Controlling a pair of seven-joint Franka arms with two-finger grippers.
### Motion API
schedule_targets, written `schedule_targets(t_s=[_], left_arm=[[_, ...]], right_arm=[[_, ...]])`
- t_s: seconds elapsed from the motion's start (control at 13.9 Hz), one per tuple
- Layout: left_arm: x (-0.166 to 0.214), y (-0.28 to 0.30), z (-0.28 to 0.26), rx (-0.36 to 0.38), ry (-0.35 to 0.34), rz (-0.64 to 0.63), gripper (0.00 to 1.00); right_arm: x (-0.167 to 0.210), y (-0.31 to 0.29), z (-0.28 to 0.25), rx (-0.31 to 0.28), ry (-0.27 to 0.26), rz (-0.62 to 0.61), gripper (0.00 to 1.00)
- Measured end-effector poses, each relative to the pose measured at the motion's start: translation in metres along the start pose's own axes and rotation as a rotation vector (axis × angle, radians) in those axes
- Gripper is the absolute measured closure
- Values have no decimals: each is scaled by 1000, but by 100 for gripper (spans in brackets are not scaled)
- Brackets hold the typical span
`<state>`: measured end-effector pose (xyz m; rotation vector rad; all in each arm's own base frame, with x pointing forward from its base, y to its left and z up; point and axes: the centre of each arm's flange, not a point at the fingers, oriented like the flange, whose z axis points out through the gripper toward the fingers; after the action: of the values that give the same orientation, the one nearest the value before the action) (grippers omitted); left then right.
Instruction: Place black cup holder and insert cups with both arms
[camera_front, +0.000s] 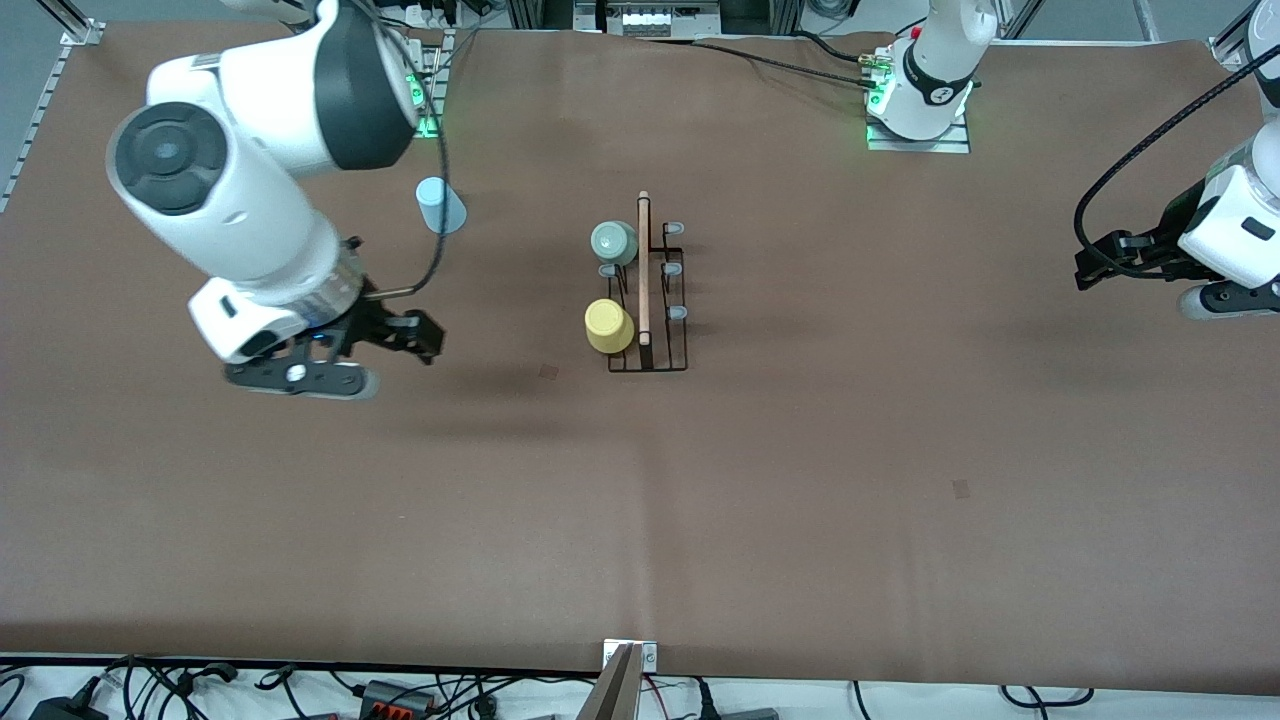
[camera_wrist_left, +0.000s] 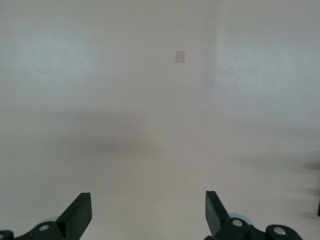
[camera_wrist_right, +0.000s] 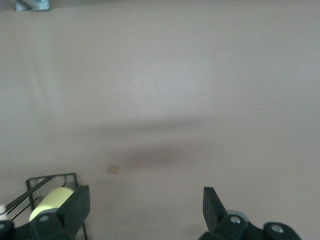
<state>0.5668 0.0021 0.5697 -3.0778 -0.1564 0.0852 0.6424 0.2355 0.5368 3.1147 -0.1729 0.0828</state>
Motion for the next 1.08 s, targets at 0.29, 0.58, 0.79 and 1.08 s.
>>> schedule_targets(t_s=[0.29,0.58,0.79,1.08], left_arm=[[0,0,0,0,0,0,0],[0,0,0,0,0,0,0],[0,0,0,0,0,0,0],[0,0,0,0,0,0,0]], right_arm=[[13,32,-6,-8,16,21,0],[34,101,-18,29,12,34,0],[43,175,-37,44,26,12,0],[42,261,-40,58,15,-23,0]])
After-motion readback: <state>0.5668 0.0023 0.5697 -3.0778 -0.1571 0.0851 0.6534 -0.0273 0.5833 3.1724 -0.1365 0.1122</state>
